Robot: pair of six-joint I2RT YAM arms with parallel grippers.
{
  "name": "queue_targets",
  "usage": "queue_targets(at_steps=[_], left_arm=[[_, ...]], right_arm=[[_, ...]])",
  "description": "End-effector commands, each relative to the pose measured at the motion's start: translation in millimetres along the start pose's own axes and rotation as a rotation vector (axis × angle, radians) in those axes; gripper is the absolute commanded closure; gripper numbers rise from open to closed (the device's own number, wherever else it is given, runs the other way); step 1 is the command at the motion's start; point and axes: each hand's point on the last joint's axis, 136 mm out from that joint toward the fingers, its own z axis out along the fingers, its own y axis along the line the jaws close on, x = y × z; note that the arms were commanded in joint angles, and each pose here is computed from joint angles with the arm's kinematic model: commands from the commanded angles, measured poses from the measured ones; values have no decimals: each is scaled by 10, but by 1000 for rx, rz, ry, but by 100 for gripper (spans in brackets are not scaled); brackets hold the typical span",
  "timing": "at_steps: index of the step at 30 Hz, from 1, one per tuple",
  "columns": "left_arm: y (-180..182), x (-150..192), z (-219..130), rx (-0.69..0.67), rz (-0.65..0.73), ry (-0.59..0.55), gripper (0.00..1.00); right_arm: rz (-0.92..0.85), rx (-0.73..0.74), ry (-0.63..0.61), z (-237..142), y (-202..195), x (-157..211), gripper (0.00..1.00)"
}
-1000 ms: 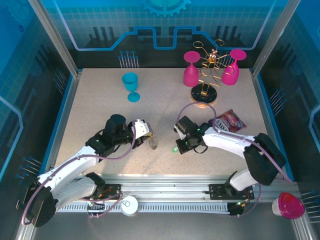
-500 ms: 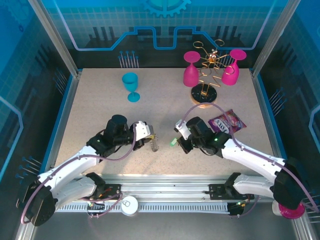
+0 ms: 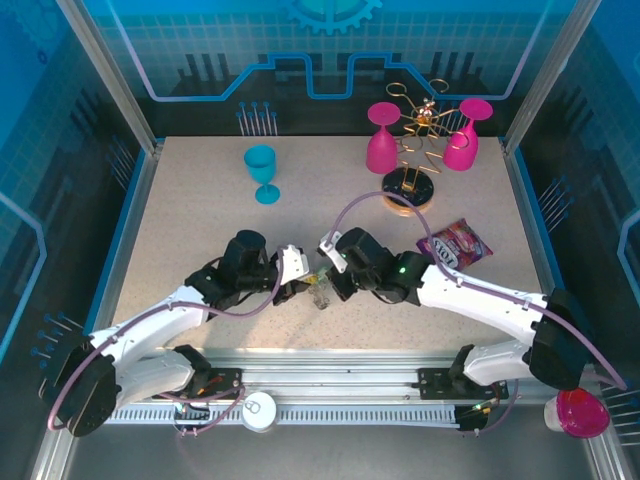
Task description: Put the keys on the keyring
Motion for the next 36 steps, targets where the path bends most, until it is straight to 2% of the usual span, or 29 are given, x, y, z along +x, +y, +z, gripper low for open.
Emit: queue_targets(at_steps=[1,6,9,13,19,26,36], left_arm=[[117,-179,-5,-42,22,-30,100],[126,-167,14,-41,16,-22,100],[81,-199,3,-23,23,-46,100],[6,-280,-52,-3,56,-102,100],[-56,-342,-109,9,90,-143,100],[-123,-315,-99,33,111,-146,100],[-99,-306,-61,29,91,-147,100]], right_arm=[[-102,-117,-100,-156,281,-122,100],[-167,-240,-208,-286,468,-23,100],[-173,-243,-257,-333,447,-12,100],[-142,-197,-229,-328,256,33,100],[-122,-222,-211,-399,128,24,100],[-147,-309,-234,-506,204,-47,100],[-179,-348,-280,-550,246,-153,100]])
